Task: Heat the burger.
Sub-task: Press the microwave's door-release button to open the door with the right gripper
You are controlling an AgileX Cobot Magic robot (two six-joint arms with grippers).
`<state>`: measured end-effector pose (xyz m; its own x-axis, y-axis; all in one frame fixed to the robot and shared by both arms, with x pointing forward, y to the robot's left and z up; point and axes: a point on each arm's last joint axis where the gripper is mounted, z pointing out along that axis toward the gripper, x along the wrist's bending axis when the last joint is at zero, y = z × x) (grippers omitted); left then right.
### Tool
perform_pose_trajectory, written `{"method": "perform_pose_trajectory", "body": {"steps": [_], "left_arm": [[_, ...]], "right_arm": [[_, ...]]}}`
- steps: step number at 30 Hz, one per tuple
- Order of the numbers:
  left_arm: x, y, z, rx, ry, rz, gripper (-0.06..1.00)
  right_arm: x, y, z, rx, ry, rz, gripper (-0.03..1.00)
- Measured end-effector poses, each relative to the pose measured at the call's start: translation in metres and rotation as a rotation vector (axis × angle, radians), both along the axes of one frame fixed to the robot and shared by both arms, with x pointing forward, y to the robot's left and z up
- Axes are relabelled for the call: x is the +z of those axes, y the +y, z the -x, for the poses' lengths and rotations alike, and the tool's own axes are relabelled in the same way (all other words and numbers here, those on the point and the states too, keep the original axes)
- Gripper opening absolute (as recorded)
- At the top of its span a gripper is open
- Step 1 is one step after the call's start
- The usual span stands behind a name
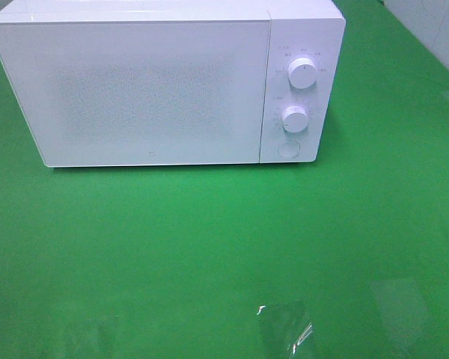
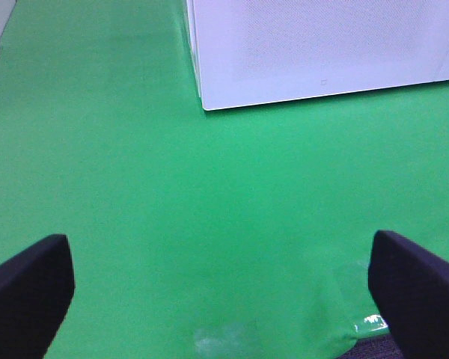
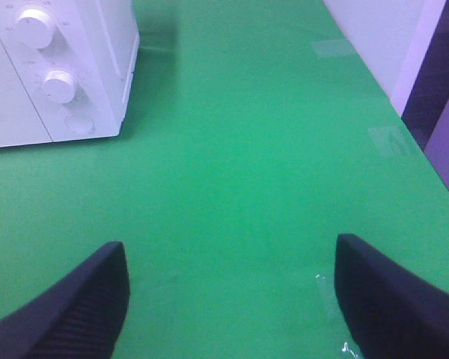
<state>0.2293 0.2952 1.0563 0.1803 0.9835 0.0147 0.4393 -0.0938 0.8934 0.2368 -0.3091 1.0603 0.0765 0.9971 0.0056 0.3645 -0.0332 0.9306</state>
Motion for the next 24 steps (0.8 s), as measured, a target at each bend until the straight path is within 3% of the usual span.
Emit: {"method": "perform_pose_trajectory", "body": {"steps": [24], "left_arm": [[0.0, 0.0, 0.0, 0.0, 0.0, 0.0, 0.99]], "right_arm": [[-0.002, 0.0006, -0.0007, -0.013, 0.007, -0.006, 0.74]]}}
